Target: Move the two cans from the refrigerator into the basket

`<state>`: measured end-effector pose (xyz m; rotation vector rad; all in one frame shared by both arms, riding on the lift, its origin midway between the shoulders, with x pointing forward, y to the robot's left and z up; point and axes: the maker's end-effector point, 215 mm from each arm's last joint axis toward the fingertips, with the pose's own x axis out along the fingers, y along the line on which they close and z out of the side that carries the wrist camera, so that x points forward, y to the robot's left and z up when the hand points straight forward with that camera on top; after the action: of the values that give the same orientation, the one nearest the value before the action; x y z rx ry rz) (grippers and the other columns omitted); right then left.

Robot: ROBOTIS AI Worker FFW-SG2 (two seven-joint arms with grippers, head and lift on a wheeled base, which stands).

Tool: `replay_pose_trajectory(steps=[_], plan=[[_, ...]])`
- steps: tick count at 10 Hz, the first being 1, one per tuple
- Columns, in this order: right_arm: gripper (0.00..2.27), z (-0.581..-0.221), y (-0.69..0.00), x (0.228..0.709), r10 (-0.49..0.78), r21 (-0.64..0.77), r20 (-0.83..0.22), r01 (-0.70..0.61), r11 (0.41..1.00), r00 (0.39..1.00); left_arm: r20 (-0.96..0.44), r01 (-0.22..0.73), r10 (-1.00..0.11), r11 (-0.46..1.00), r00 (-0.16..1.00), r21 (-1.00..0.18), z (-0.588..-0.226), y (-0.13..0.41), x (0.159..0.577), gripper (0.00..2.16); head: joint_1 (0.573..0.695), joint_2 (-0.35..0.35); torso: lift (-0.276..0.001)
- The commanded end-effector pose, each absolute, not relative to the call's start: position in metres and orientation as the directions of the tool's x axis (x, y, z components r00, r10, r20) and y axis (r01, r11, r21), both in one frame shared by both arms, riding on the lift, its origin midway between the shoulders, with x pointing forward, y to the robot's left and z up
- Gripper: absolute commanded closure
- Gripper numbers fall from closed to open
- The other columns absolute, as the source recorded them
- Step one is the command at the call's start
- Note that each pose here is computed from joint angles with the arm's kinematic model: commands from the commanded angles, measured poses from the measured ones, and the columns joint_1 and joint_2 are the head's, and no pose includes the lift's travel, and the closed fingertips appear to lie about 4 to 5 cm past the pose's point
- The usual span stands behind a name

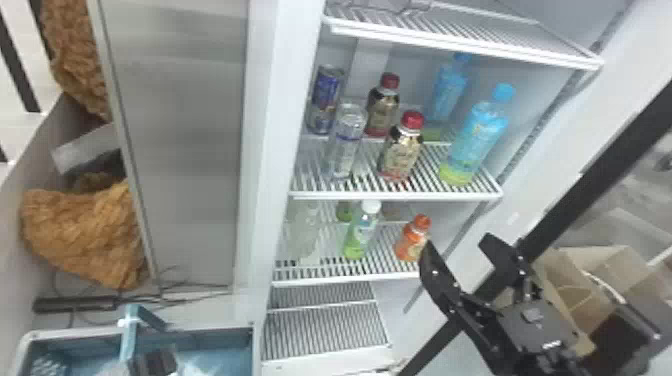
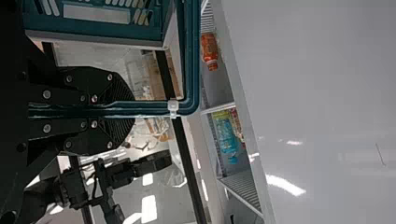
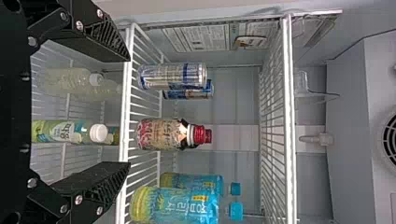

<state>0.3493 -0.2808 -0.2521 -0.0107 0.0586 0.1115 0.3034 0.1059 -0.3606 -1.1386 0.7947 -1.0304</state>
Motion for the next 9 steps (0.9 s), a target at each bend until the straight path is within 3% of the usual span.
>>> replay_pose_trajectory(steps=[1,9], plan=[[0.26,-0.249,-0.280,0.355,0.110,-0.018,-0.053,-0.111,0.994,0.992,-0.002,0.237,-0.940,0.087,0.340,-0.968,-0.361,0.105,0.303,1.19,0.695,-0.306,-0.031],[0.24,-0.262,-0.279,0.414,0.106,-0.030,-0.036,-0.107,0.994,0.994,0.006,0.236,-0.941,0.078,0.338,-0.968,-0.360,0.104,0.302,1.19,0.695,-0.290,-0.031]])
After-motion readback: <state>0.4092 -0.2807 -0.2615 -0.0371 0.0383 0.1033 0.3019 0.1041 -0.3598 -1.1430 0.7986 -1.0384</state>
